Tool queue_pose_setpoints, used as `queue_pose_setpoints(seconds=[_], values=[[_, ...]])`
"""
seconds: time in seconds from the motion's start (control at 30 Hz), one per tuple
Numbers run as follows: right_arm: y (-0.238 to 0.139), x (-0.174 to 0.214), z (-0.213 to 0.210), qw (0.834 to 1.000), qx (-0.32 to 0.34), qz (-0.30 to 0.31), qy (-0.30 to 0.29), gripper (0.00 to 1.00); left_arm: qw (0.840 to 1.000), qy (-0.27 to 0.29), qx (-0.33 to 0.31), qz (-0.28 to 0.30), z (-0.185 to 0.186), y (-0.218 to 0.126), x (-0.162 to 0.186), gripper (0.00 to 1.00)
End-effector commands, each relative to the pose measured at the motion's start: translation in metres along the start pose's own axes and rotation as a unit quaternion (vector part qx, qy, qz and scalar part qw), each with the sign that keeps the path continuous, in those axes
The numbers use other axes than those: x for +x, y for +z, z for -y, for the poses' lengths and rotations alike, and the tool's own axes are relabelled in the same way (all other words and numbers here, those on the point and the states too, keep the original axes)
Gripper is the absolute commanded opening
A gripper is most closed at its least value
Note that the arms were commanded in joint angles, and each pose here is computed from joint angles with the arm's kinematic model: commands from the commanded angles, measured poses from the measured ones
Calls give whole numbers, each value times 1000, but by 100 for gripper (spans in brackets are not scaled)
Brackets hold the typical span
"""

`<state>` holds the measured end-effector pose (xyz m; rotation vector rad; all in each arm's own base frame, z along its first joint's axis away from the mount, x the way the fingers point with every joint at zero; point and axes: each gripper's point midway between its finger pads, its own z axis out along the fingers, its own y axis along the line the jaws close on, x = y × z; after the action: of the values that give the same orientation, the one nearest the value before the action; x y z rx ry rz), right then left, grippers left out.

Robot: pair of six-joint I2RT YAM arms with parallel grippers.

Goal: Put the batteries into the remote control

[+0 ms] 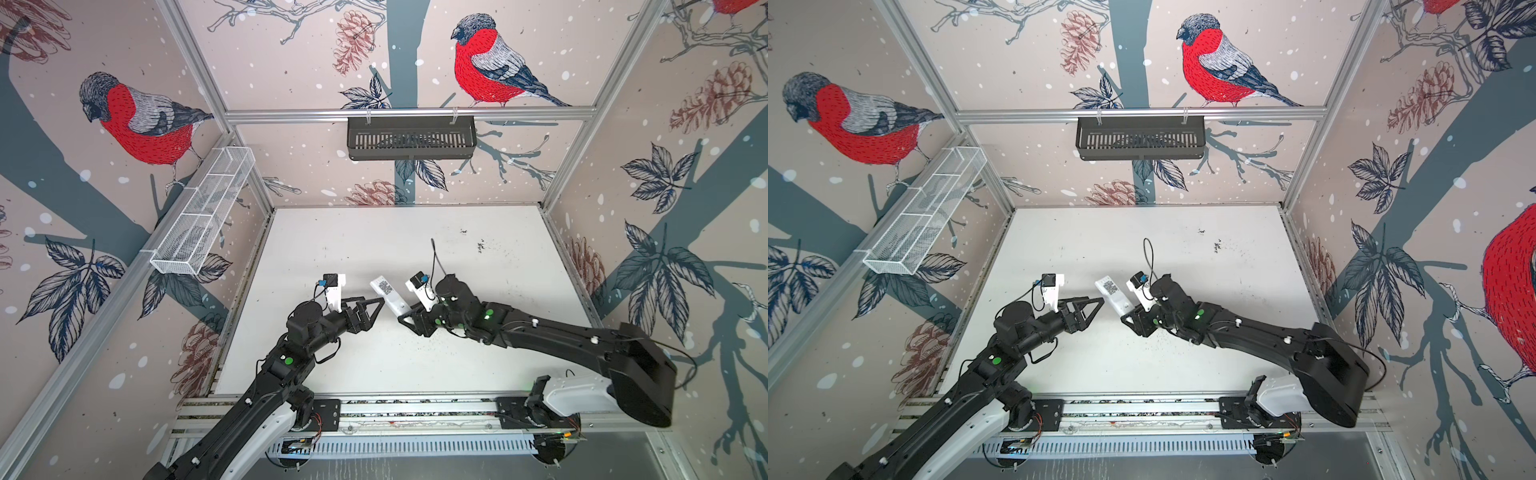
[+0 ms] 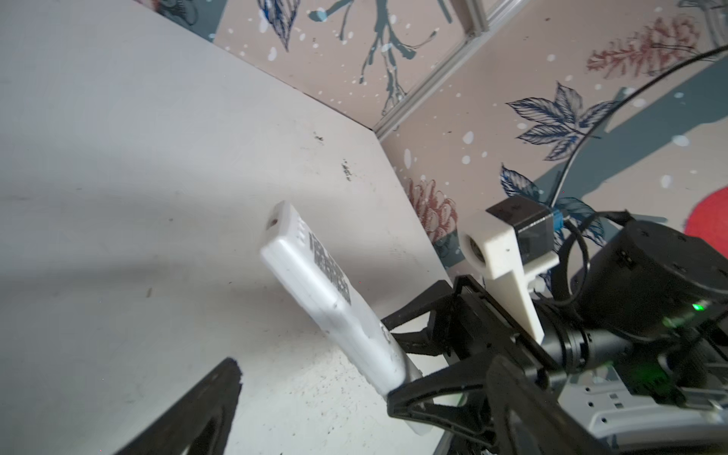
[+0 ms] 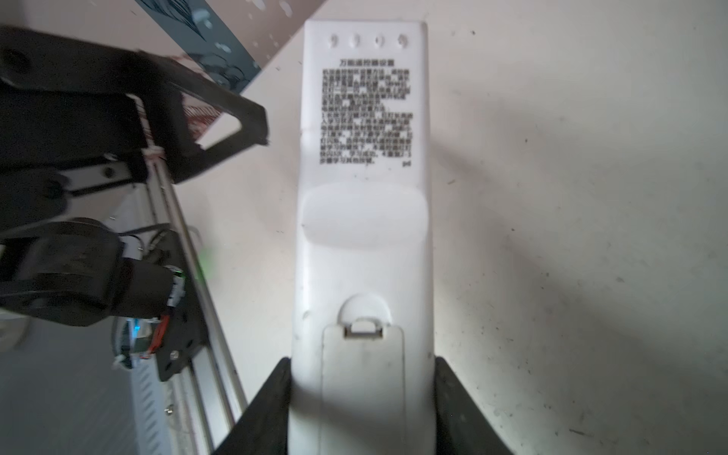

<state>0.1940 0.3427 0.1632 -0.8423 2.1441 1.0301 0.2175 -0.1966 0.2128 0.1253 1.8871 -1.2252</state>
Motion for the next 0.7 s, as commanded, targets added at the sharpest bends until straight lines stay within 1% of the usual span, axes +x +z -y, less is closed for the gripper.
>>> queue_pose_setpoints(seconds=[0.0,0.1,0.17,0.33,0.5,0.53,0.67], values=[[-33,-27,-42,992,-115,49,-11,39,990,54,127,20,56,1,-16,97],[-59,-37,-64,983,-170,72,-20,39,981,79,178,12,84,5,-15,97],[-74,-41,-78,976,-200,82,-30,38,970,91,225,17,107,3,-15,97],[-102,-46,-105,960,-257,101,-52,37,952,99,287,29,134,-1,-24,97],[-113,-44,-115,952,-282,106,-59,36,925,118,361,26,163,-13,-25,97],[-113,-43,-115,951,-284,105,-59,36,923,120,364,24,165,-12,-26,97],[-109,-43,-109,955,-271,105,-53,36,920,125,370,21,169,-9,-26,88]])
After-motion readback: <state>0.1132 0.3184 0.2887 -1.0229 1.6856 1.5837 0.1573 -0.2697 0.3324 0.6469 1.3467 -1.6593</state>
